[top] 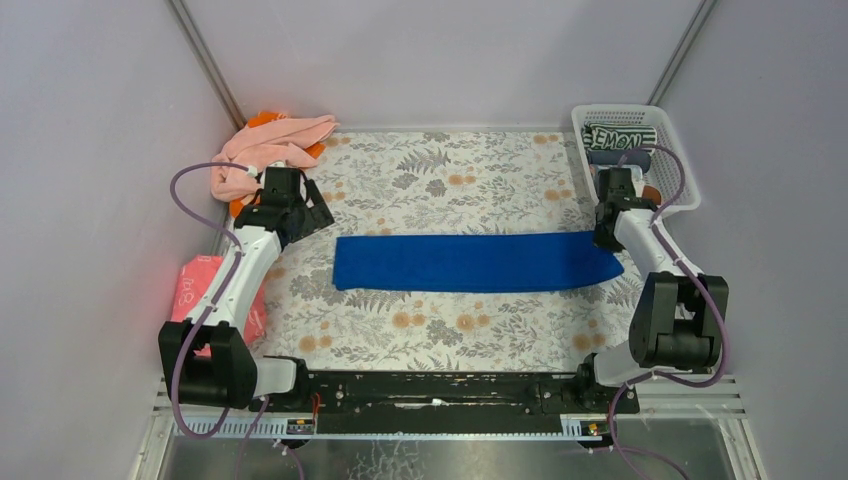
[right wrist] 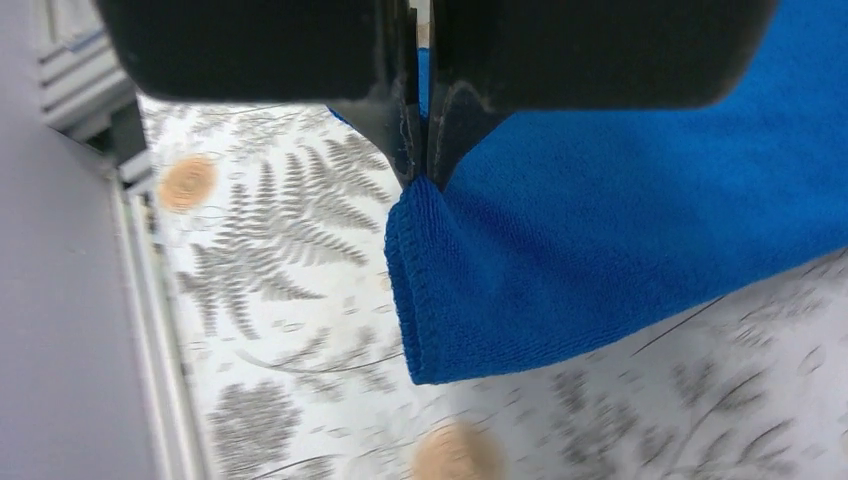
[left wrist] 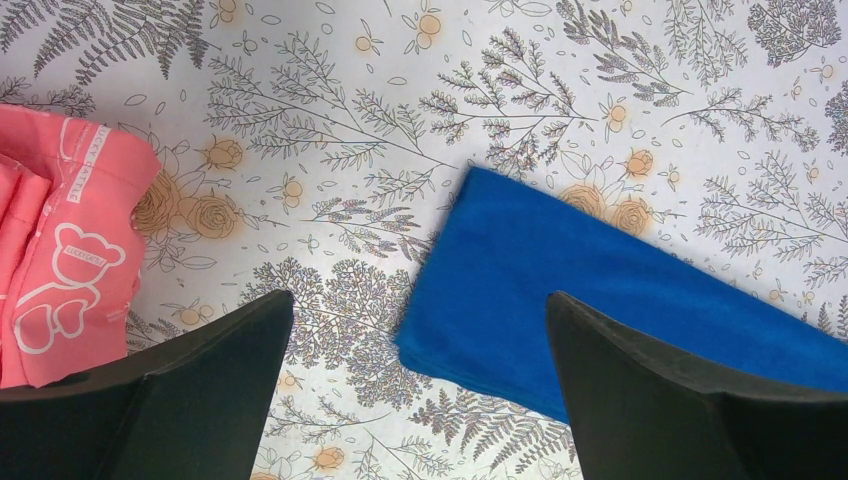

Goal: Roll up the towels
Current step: Fold the towel at the center of the board.

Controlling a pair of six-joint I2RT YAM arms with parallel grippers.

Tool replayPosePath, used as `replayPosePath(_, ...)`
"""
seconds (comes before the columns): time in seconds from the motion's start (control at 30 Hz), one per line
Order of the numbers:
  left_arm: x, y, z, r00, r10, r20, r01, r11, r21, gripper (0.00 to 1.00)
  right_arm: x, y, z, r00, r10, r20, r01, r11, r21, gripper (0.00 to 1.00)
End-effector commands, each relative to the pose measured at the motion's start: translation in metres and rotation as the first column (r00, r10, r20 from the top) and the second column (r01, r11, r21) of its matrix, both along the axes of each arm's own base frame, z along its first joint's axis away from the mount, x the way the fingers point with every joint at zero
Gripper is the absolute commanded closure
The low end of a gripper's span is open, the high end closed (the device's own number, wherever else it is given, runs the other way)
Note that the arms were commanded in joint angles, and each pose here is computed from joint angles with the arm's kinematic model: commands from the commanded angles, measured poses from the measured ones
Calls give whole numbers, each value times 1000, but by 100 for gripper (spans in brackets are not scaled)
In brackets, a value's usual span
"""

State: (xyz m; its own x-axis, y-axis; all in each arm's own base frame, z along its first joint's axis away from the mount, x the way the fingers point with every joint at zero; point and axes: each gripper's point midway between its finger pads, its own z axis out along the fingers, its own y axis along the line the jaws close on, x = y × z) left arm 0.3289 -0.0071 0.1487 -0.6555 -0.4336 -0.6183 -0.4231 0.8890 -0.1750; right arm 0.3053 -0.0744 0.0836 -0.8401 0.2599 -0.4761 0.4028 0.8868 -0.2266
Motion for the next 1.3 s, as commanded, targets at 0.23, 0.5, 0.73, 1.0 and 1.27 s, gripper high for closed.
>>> replayPosePath(0.23, 4, -2, 9, 999, -26, 48, 26, 1000, 7, 3, 4, -53, 56, 979, -156, 132, 174, 975, -140, 100)
replayPosePath(0.5, 4, -15, 2, 996, -82, 28, 83, 996, -37, 3, 28, 84, 53, 978, 114, 173, -151, 965, 215, 100)
replayPosePath(0.73, -1, -34, -7, 988, -152, 2, 152, 984, -91, 3, 43, 190, 64, 943, 194, 271, -299, 852, 431, 100)
replayPosePath(1.0, -11, -43, -29, 979, -192, -60, 183, 974, -135, 4, 52, 293, 73, 908, 272, 320, -411, 728, 549, 100)
replayPosePath(1.27, -13, -48, -37, 976, -205, -76, 191, 968, -163, 4, 47, 376, 73, 877, 322, 356, -479, 630, 612, 100)
